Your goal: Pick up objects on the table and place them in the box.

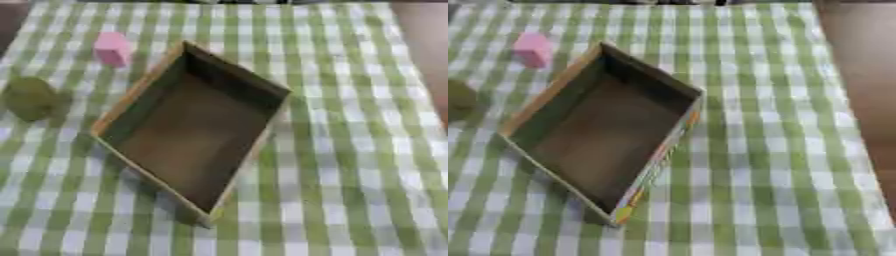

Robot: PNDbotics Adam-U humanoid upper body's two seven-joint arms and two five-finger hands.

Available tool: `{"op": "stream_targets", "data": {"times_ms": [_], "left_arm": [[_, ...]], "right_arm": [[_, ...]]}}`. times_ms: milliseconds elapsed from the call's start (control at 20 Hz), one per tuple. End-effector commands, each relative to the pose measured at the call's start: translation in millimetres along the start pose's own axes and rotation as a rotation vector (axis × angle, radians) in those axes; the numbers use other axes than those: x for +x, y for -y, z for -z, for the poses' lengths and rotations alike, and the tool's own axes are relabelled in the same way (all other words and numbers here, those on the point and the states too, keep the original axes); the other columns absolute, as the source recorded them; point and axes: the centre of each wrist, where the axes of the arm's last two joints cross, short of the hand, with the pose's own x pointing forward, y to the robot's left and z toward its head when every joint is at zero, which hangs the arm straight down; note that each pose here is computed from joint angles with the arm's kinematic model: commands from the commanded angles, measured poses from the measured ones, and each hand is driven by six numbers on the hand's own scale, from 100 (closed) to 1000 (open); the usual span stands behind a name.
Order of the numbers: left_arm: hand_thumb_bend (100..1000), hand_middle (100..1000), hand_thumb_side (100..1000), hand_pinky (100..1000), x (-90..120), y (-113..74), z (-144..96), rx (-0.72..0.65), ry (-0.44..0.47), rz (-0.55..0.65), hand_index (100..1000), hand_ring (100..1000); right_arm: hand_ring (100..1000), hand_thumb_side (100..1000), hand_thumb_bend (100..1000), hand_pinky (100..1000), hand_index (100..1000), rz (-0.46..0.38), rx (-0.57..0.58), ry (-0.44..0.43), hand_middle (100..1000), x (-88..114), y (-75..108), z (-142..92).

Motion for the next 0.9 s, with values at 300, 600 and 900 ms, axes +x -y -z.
{"op": "stream_targets", "data": {"times_ms": [300, 600, 900], "left_arm": [[100, 716, 494, 730, 4, -9.3, 12, -0.034, 0.009, 0.050, 847, 709], [100, 759, 448, 776, 12, -12.8, 34, -0.121, 0.007, 0.147, 866, 758], [128, 848, 495, 882, 19, -15.0, 60, -0.381, -0.030, 0.250, 911, 858]], "right_arm": [[505, 379, 100, 874, 828, -0.026, 0.031, 0.036, 561, 4, 6.6, 9], [500, 391, 100, 876, 829, -0.025, 0.039, 0.035, 557, 4, 5.8, 9], [497, 400, 100, 877, 829, -0.019, 0.051, 0.036, 555, 4, 4.3, 10]]}}
